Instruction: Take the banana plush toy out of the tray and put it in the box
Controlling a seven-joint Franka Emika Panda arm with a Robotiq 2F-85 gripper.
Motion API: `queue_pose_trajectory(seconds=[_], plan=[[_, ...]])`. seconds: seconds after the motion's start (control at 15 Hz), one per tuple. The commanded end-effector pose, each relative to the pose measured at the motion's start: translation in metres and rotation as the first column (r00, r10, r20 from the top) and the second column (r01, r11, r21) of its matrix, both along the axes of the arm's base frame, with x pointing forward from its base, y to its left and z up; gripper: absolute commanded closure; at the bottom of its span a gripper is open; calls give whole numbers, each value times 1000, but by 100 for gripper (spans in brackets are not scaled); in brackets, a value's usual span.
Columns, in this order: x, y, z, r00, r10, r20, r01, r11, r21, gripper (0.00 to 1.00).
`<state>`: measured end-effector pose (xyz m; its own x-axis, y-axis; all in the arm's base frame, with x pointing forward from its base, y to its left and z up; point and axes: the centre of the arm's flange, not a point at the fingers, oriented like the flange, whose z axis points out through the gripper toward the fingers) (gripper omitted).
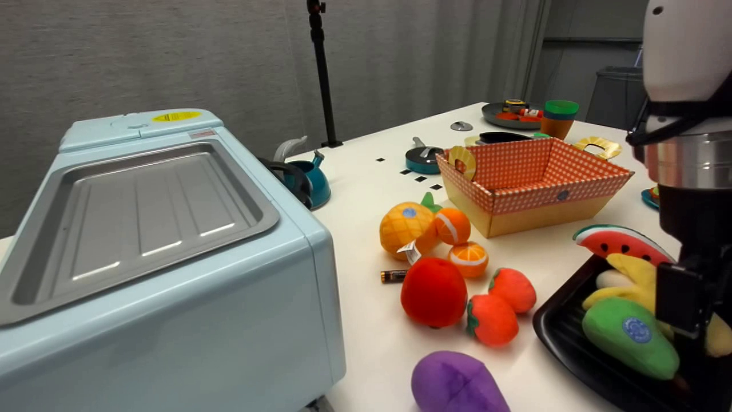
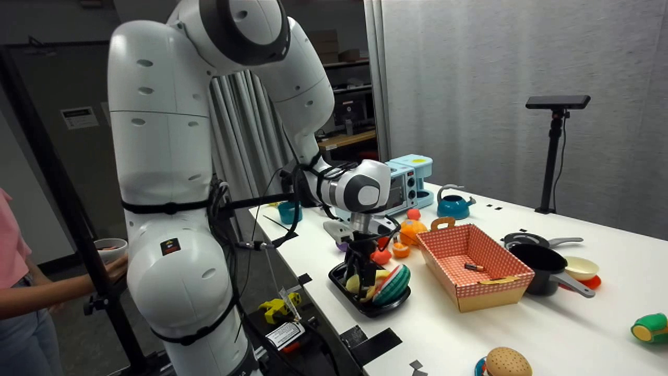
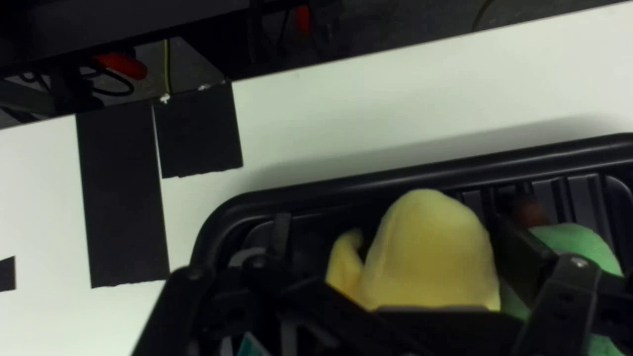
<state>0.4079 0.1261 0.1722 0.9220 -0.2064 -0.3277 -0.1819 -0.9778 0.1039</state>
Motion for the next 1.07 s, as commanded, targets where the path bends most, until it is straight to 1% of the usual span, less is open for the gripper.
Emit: queue_pose_trajectory(seconds=[0.0, 0.07, 0.13, 0.2, 0.33, 0.4, 0.53, 0.6, 0.73, 0.87, 1.0], plan=[[26, 8, -25, 1000, -16, 8, 16, 1000, -4, 0], [30, 8, -28, 1000, -16, 9, 16, 1000, -7, 0], [33, 8, -31, 1000, -14, 10, 14, 1000, -12, 17], [36, 9, -32, 1000, -12, 9, 13, 1000, -12, 26], [39, 8, -33, 1000, -15, 10, 15, 1000, -17, 42], [40, 9, -30, 1000, -16, 9, 16, 1000, -19, 51], [38, 10, -20, 1000, -13, 14, 13, 1000, -24, 64], [37, 11, -15, 1000, -10, 13, 11, 1000, -23, 72], [29, 13, 4, 1000, -6, -27, 6, 1000, 0, 88], [17, 13, 30, 997, 0, -79, 0, 1000, -3, 98], [13, 12, 58, 994, 5, -108, -7, 1000, -17, 100]])
